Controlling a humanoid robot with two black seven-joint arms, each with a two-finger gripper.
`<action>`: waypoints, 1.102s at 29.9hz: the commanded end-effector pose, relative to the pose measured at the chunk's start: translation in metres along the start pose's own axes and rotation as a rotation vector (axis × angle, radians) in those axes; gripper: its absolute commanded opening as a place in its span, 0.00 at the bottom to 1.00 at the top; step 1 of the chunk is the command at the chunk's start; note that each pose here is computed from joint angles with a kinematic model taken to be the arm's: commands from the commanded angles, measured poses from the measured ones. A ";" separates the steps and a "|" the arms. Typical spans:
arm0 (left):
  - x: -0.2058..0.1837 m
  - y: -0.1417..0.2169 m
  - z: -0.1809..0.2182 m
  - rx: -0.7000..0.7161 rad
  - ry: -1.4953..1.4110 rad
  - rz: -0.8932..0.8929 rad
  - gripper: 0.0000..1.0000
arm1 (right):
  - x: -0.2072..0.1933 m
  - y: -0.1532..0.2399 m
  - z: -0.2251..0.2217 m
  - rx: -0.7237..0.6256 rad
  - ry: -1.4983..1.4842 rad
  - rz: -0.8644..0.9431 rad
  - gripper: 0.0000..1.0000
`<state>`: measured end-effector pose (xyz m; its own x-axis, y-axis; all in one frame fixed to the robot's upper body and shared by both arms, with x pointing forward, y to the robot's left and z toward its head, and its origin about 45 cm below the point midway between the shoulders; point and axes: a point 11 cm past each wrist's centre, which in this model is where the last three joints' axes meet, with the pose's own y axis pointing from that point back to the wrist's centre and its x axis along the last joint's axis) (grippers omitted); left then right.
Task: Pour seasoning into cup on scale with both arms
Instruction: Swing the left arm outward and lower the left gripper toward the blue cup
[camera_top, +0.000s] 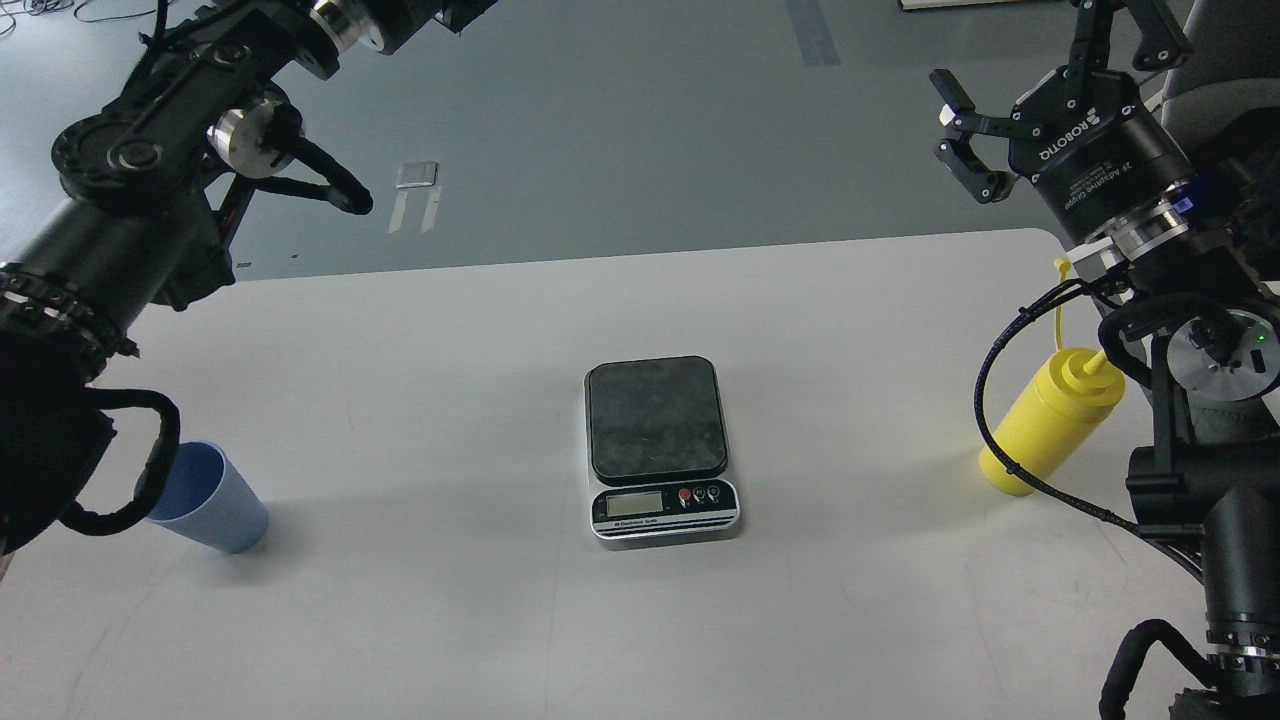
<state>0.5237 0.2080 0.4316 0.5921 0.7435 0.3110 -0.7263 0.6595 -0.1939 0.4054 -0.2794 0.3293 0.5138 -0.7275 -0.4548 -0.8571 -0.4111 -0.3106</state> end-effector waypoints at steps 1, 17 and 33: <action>0.008 0.006 0.014 0.058 -0.237 -0.070 0.98 | 0.000 0.000 0.000 0.000 0.000 -0.001 1.00; 0.011 0.066 0.019 0.300 -0.983 -0.412 0.98 | 0.004 0.011 0.007 -0.013 -0.004 0.018 1.00; 0.065 0.147 -0.019 0.576 -1.100 -0.412 0.99 | 0.008 0.024 0.016 -0.032 -0.011 0.041 1.00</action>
<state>0.4635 0.3446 0.3996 0.4049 -0.1906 0.8943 -0.7544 0.4829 0.4445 0.3915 -0.2851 0.3090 0.4857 -0.7366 -0.4707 -0.8740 -0.4010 -0.2743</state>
